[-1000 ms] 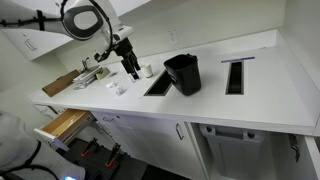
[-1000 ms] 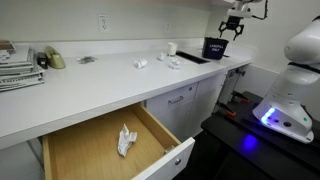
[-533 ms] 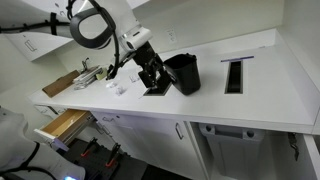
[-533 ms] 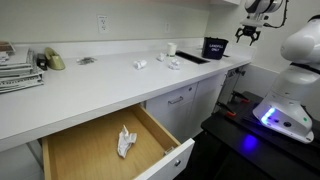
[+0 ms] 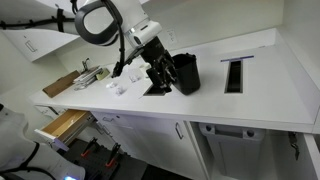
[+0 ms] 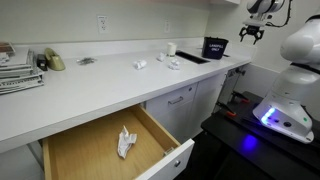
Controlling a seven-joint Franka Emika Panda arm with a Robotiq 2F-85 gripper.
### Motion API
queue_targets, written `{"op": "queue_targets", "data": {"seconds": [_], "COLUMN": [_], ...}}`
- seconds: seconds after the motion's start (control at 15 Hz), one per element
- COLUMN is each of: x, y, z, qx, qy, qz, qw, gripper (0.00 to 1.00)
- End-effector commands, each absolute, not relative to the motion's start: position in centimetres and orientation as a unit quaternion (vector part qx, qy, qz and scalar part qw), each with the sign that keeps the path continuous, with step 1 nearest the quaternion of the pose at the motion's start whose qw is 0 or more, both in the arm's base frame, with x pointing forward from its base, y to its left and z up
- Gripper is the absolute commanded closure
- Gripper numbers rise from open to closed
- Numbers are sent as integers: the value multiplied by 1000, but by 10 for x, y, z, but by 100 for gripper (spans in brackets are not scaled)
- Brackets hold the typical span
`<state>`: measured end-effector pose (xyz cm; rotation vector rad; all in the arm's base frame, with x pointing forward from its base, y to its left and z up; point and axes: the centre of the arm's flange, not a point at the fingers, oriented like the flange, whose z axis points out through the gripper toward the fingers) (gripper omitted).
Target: Close the cabinet door on the far right
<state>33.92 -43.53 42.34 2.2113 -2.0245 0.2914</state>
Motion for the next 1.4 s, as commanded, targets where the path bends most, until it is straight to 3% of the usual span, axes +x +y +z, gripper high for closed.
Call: {"op": "queue_targets", "data": {"seconds": [0.0, 0.73, 1.0, 1.33], "x": [341, 297, 284, 266], "y": [-445, -622, -686, -660], "z": [420, 322, 289, 274], "qx": [730, 642, 596, 603], "qy": [-672, -754, -788, -781], "qz": [102, 113, 103, 104], "qw": [70, 77, 113, 121], "gripper": [0, 0, 0, 0]}}
